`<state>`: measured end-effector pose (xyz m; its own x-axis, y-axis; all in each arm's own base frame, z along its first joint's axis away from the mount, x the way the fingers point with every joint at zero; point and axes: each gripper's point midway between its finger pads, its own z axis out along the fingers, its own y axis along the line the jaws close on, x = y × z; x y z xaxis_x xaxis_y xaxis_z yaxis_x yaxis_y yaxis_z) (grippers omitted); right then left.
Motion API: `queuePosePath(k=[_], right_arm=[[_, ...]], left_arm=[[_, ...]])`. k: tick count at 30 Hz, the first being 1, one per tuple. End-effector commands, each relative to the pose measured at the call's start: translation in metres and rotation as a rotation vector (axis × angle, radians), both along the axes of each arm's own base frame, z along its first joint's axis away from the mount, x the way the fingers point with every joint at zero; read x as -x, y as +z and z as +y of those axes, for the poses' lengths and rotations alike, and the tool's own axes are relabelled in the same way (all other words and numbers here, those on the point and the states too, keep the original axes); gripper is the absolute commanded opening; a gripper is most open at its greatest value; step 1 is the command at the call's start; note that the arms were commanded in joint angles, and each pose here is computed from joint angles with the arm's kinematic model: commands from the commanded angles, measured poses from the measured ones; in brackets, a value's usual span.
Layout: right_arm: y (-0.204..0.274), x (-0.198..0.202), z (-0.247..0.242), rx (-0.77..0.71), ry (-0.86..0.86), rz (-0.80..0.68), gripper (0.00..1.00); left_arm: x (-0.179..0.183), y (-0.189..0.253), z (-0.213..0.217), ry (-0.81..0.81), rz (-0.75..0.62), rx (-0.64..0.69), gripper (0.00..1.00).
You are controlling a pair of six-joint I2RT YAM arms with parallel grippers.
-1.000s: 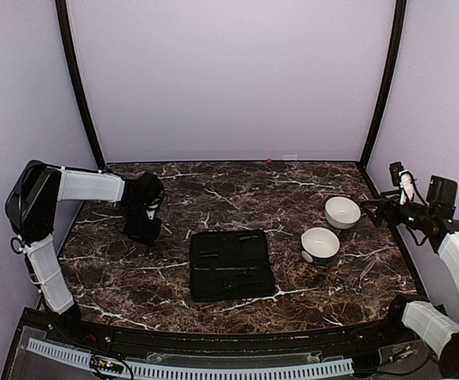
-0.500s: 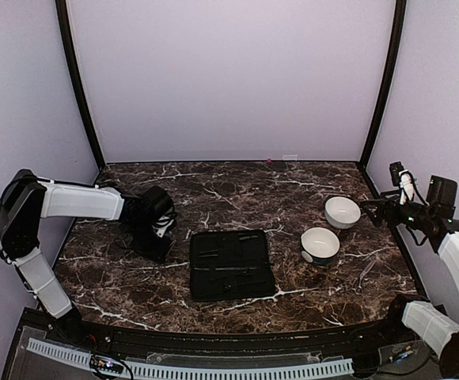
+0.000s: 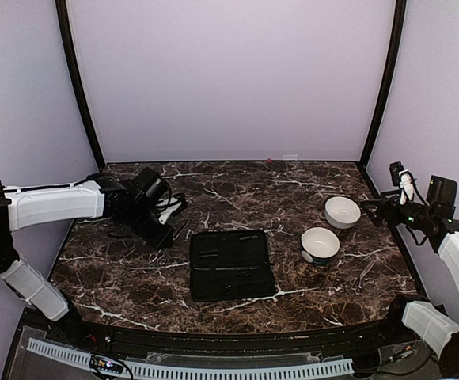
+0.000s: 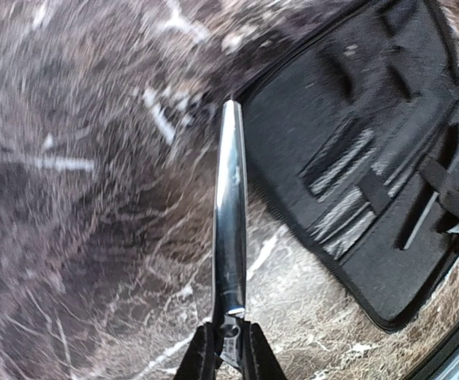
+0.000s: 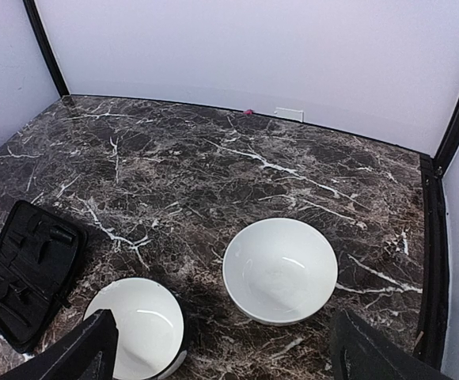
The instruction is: Sort the hair-cutting tools
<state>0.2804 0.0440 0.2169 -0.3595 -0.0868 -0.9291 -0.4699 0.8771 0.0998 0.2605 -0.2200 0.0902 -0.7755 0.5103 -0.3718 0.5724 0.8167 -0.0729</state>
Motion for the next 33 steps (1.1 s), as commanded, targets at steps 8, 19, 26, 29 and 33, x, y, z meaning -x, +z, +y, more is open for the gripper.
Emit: queuePosePath(k=[8,19,26,29,33], right_arm=[[0.011,0.004,0.025,0.02,0.133,0.03,0.86],[0.004,-0.018,0.117,0.26,0.489,0.162,0.79],[-0.034,-0.035,0.179,0.272,0.611,0.273,0.75],[-0.038,-0.043,0.205,0.226,0.646,0.307,0.7],[-0.055,-0.044,0.236,0.24,0.704,0.395,0.61]], left_arm=[[-0.028,0.022,-0.026,-0.287,-0.133,-0.113,0.0],[-0.034,0.013,-0.033,-0.485,-0.163,-0.276,0.0],[-0.046,-0.004,-0.038,-0.581,-0.169,-0.349,0.0],[-0.055,-0.011,-0.042,-0.578,-0.166,-0.382,0.0],[-0.056,-0.02,-0.046,-0.611,-0.157,-0.419,0.0]])
